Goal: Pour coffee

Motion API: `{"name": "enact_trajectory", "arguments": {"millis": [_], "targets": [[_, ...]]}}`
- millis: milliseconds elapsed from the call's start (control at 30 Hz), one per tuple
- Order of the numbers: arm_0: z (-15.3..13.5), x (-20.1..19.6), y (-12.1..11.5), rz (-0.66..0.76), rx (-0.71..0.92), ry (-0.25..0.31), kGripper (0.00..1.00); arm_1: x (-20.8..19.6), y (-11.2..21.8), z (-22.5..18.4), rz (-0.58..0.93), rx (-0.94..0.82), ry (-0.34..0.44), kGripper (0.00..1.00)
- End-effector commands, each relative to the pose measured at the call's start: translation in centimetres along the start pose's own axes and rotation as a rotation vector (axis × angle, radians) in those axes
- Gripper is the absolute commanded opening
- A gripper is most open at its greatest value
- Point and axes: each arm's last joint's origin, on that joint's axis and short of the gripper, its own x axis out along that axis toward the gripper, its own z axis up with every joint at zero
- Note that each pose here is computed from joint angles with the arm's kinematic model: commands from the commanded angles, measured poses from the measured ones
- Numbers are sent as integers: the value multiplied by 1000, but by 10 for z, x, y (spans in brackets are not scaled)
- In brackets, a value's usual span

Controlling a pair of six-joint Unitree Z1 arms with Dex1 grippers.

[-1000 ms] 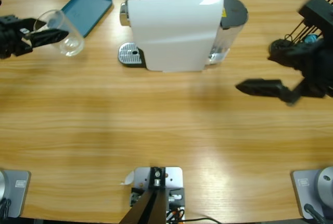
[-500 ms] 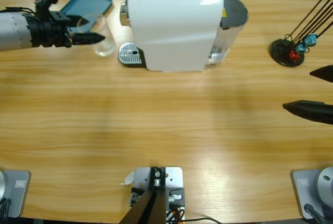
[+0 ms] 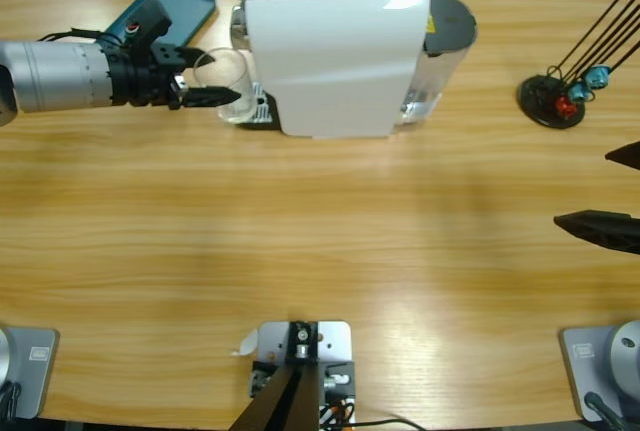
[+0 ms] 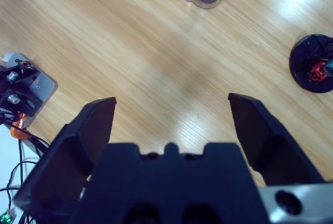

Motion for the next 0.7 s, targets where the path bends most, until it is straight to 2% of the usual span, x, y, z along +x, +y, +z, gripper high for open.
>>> {"name": "enact_trajectory", "arguments": {"millis": [33, 300, 633, 667, 700], "targets": [[-9, 33, 4, -19, 1, -8, 0, 0, -1, 2, -21, 1, 12, 1000], [-8, 40, 3, -27, -3, -20, 0, 1, -1, 2, -21, 2, 14, 1000], [-11, 38, -4, -41, -36, -8, 11, 1, -1, 2, -23, 2, 17, 1000], [-12, 38, -4, -30, -50, -8, 560, 1, -1, 2, -23, 2, 17, 1000], [-13, 37, -5, -27, -58, -13, 956, 1, -1, 2, -23, 2, 17, 1000]]}}
